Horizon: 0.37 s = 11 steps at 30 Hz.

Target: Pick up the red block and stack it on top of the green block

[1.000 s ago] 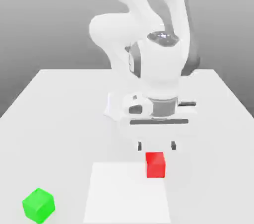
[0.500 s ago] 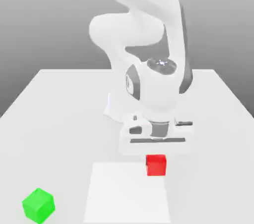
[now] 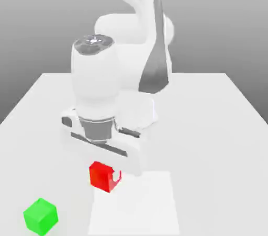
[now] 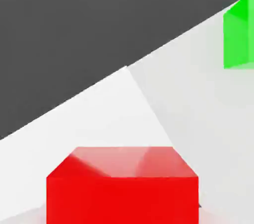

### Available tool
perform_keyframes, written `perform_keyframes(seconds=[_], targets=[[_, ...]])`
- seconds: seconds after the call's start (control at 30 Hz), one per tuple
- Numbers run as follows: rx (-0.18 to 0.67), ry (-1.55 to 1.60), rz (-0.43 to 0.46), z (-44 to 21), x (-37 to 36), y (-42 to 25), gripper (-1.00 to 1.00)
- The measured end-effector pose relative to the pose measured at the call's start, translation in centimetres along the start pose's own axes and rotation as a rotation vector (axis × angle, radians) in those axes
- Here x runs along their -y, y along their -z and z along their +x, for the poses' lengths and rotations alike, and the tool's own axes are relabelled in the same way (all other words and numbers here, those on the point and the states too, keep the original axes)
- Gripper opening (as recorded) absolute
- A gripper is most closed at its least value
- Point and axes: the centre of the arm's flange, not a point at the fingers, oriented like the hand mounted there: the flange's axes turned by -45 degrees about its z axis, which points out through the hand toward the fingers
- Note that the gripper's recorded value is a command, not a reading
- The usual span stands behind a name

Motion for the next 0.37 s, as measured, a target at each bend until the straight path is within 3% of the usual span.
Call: perform_keyframes(seconds=[0.1,0.23,0.27,0.37], targets=[[-0.005,-0.183,-0.008,4.9,-4.1,0.4,-1.00],[-0.007,-0.232,-0.011,6.3,-5.5,-4.2,-1.00],[-0.007,-0.234,-0.012,6.3,-5.5,-5.1,1.00],[-0.007,-0.234,-0.012,6.3,-5.5,-5.1,1.00]])
